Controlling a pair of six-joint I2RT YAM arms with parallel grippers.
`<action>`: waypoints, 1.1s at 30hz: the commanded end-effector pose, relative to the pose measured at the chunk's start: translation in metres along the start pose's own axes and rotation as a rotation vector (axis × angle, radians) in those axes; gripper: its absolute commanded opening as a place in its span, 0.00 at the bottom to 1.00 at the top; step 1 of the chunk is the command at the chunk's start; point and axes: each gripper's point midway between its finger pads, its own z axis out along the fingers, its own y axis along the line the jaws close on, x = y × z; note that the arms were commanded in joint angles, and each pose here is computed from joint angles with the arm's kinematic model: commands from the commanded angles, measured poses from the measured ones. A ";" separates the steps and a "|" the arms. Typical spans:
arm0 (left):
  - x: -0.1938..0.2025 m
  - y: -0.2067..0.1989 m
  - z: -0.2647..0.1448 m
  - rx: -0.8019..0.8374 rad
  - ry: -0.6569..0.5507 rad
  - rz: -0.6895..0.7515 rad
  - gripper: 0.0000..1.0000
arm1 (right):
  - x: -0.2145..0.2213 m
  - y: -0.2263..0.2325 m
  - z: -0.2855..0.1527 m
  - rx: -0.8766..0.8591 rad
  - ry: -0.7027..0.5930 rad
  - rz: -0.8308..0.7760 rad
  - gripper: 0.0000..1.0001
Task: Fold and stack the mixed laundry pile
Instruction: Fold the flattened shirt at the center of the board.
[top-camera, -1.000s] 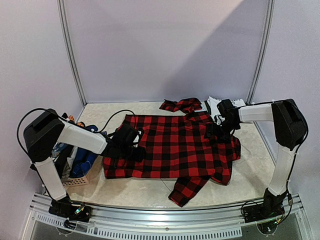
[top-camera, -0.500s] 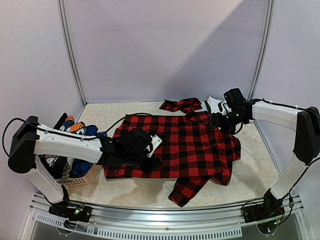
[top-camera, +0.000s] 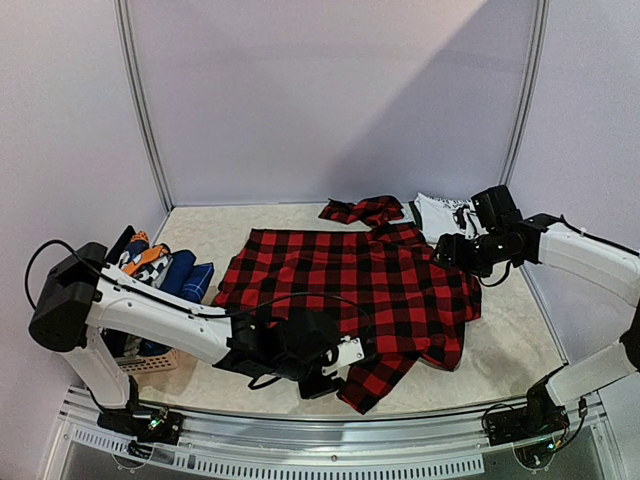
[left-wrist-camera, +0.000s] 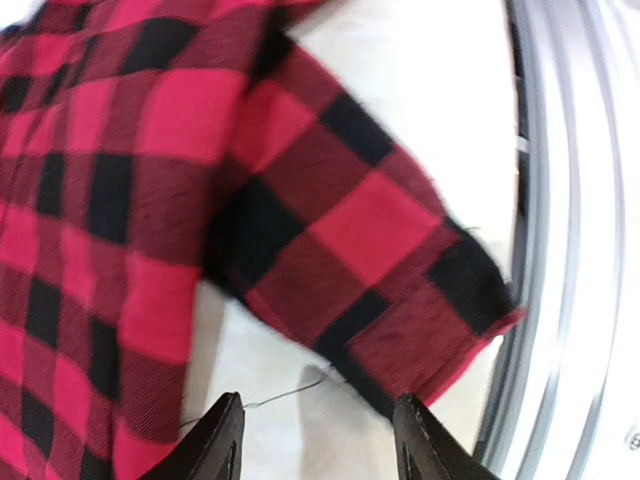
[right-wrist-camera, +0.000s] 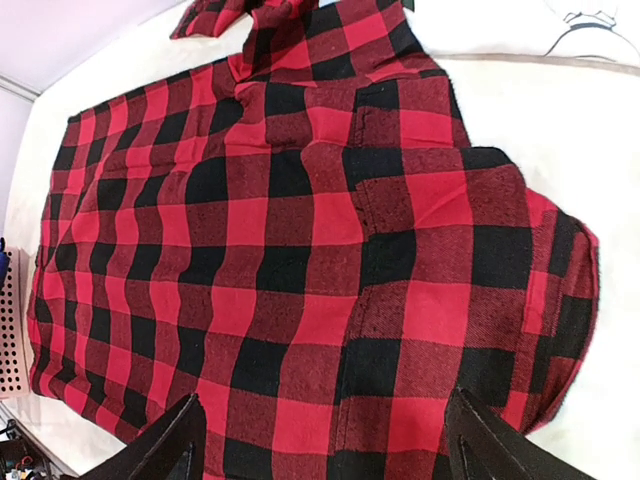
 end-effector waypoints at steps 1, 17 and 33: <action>-0.007 -0.022 0.009 0.069 0.008 0.104 0.52 | 0.003 -0.007 -0.010 0.026 -0.041 -0.011 0.83; 0.004 -0.043 0.025 0.174 0.063 0.120 0.52 | 0.008 -0.009 -0.012 0.013 -0.056 -0.007 0.84; 0.016 -0.044 0.033 0.166 0.094 0.099 0.09 | 0.011 -0.008 -0.015 0.001 -0.053 -0.004 0.84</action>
